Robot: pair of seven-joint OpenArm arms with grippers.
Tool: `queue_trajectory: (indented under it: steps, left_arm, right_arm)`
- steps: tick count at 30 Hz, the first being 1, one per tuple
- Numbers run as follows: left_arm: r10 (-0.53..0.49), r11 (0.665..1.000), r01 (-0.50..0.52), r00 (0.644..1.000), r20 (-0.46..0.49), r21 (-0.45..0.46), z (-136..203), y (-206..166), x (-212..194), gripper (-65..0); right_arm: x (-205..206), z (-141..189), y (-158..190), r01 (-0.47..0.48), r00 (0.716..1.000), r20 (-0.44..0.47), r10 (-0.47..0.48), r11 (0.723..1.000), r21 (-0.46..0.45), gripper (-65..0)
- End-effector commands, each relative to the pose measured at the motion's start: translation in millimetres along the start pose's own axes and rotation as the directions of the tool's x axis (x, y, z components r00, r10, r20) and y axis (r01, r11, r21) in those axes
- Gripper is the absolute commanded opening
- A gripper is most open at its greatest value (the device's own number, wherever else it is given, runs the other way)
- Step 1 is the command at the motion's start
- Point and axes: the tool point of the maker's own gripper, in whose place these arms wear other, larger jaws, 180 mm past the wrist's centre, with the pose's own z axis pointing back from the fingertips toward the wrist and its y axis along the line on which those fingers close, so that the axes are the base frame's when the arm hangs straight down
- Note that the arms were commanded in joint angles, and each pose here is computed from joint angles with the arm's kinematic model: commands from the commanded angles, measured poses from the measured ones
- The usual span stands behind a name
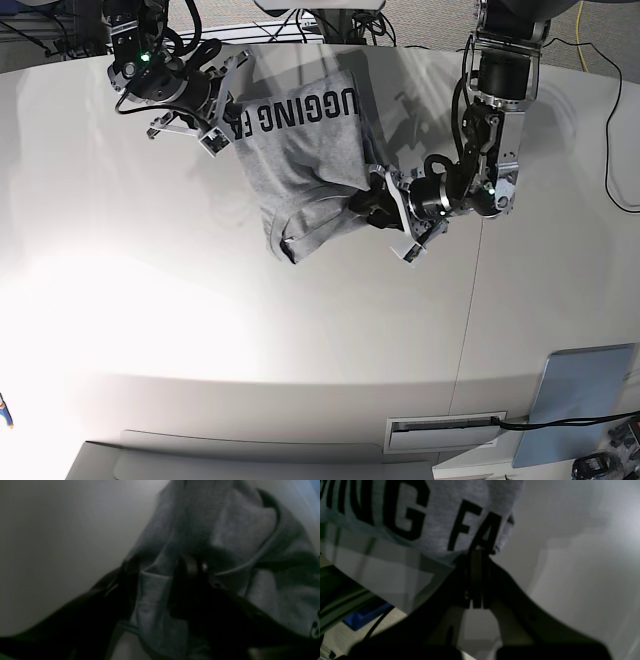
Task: Fold the T-shirt properly
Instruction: 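Lower the bundle onto the table and release with the left gripper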
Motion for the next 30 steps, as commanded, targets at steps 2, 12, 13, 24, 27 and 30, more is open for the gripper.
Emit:
queue_trajectory:
  steps: [2, 12, 13, 24, 27, 30]
  left_arm:
    - [-0.045, 0.999, 0.047, 0.997, -0.061, 0.028, 4, 8, -6, -51.6]
    - [0.041, 0.999, -0.044, 0.990, 0.133, 0.026, 39, 21, 43, -65.0]
    - [0.040, 0.999, -0.044, 0.986, 0.161, 0.024, 45, 21, 50, -65.0]
    - [-0.049, 0.991, 0.016, 0.966, 0.254, 0.132, 58, 35, 76, -65.0]
    - [-0.047, 0.979, -0.007, 0.965, 0.260, 0.204, 61, 48, 77, -65.0]
    - [-0.048, 0.979, -0.005, 0.967, 0.252, 0.204, 60, 48, 75, -65.0]
  right_arm:
    - [7, 4, -2, -0.014, 0.999, 0.029, 0.014, 1.000, -0.008, -65.0]
    - [8, 4, -2, -0.013, 0.999, 0.030, 0.014, 1.000, -0.008, -65.0]
    - [8, 4, -2, -0.013, 0.999, 0.030, 0.014, 1.000, -0.008, -65.0]
    - [7, 4, -2, -0.013, 0.999, 0.029, 0.013, 1.000, -0.008, -65.0]
    - [7, 4, -2, -0.013, 0.999, 0.029, 0.013, 1.000, -0.008, -65.0]
    - [8, 4, -2, -0.013, 0.999, 0.030, 0.014, 1.000, -0.008, -65.0]
